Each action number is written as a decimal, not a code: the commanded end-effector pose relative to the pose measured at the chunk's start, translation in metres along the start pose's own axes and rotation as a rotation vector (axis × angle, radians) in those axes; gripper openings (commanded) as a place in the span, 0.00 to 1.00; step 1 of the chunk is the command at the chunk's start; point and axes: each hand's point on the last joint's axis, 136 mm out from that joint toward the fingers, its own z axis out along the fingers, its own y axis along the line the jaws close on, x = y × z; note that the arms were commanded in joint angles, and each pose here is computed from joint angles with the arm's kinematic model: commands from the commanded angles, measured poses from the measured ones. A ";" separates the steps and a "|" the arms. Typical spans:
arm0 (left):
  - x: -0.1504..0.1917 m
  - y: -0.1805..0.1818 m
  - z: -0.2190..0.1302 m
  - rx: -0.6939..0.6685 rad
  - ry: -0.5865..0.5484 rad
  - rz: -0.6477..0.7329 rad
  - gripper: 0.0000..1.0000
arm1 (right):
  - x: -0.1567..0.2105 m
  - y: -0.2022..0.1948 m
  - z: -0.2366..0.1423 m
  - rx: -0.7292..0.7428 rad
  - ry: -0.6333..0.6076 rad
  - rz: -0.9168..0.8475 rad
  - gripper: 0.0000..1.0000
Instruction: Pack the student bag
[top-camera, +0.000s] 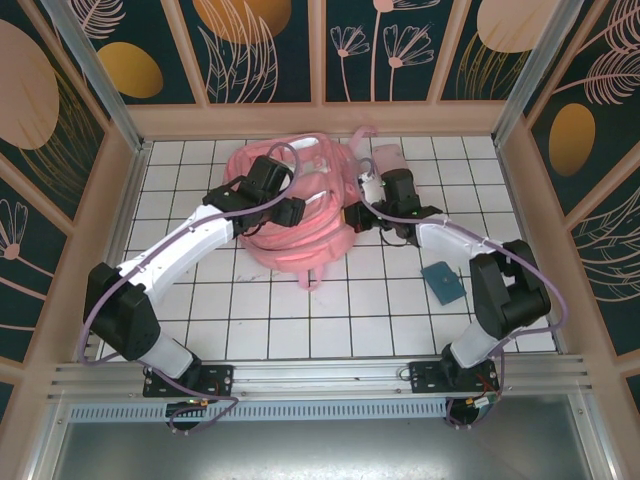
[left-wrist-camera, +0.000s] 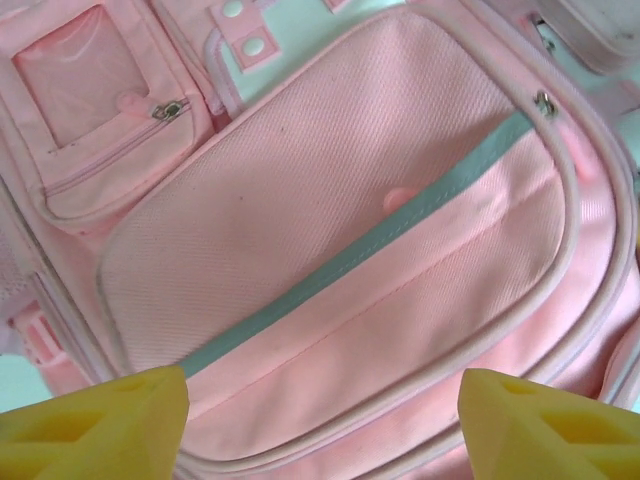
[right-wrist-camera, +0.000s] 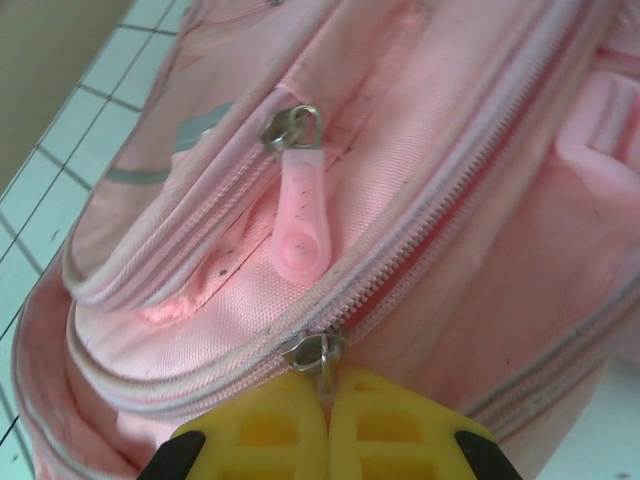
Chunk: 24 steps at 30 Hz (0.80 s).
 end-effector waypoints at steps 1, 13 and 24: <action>0.005 -0.002 0.008 0.010 0.006 0.181 0.70 | -0.038 -0.008 0.000 0.022 -0.097 -0.004 0.00; 0.022 -0.015 0.054 0.062 -0.010 0.495 0.59 | -0.052 -0.020 0.003 0.015 -0.102 0.004 0.00; 0.040 -0.019 0.088 0.088 0.077 0.564 0.37 | -0.050 -0.021 0.006 0.007 -0.091 0.009 0.00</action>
